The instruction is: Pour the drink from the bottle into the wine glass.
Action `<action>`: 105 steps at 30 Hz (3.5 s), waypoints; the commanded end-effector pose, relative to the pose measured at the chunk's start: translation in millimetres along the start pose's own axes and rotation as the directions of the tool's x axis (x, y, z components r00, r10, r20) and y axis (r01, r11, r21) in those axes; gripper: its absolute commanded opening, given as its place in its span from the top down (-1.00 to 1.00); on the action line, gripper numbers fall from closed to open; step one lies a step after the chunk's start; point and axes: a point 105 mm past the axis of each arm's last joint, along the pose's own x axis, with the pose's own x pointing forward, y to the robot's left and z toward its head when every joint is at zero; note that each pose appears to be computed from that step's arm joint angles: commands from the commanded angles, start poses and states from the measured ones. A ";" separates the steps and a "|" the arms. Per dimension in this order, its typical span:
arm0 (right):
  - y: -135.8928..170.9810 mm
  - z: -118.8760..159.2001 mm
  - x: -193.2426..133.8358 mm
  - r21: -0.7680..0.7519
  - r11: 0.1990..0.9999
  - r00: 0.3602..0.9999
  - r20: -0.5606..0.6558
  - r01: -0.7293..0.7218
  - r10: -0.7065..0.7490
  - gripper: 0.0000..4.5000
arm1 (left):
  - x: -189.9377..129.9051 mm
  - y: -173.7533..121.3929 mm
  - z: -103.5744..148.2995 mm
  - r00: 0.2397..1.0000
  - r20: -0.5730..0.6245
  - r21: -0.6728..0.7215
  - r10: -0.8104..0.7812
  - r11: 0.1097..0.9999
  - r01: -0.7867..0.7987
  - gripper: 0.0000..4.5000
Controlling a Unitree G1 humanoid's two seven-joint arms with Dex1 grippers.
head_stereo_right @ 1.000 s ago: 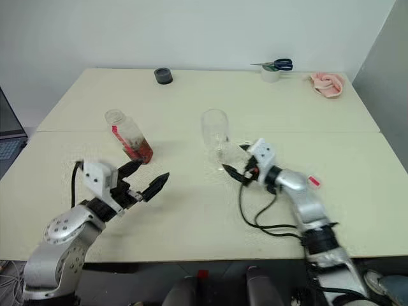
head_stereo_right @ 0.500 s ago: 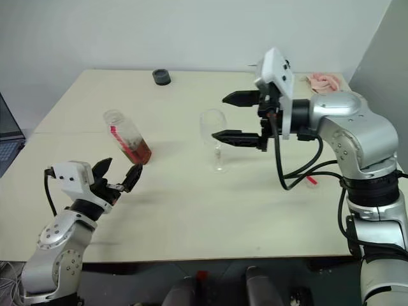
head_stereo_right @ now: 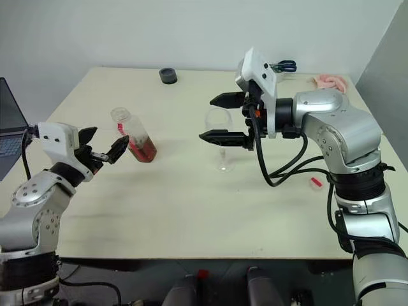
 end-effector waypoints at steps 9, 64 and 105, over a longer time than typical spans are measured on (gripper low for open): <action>-0.7 16.3 -1.5 -0.057 0.998 0.999 0.020 0.037 -0.036 -0.99 | 26.7 2.8 5.8 0.996 0.053 0.046 -0.072 0.997 0.070 -1.00; 18.1 -78.6 -90.9 0.125 0.749 0.711 0.246 0.650 -0.659 -1.00 | 110.7 -116.8 123.3 0.804 0.161 0.838 -0.572 0.509 0.195 0.20; 32.9 -58.7 -63.6 0.072 0.823 0.784 0.267 0.563 -0.560 -1.00 | 116.4 -147.7 129.2 0.778 0.096 0.991 -0.621 0.133 -0.015 0.20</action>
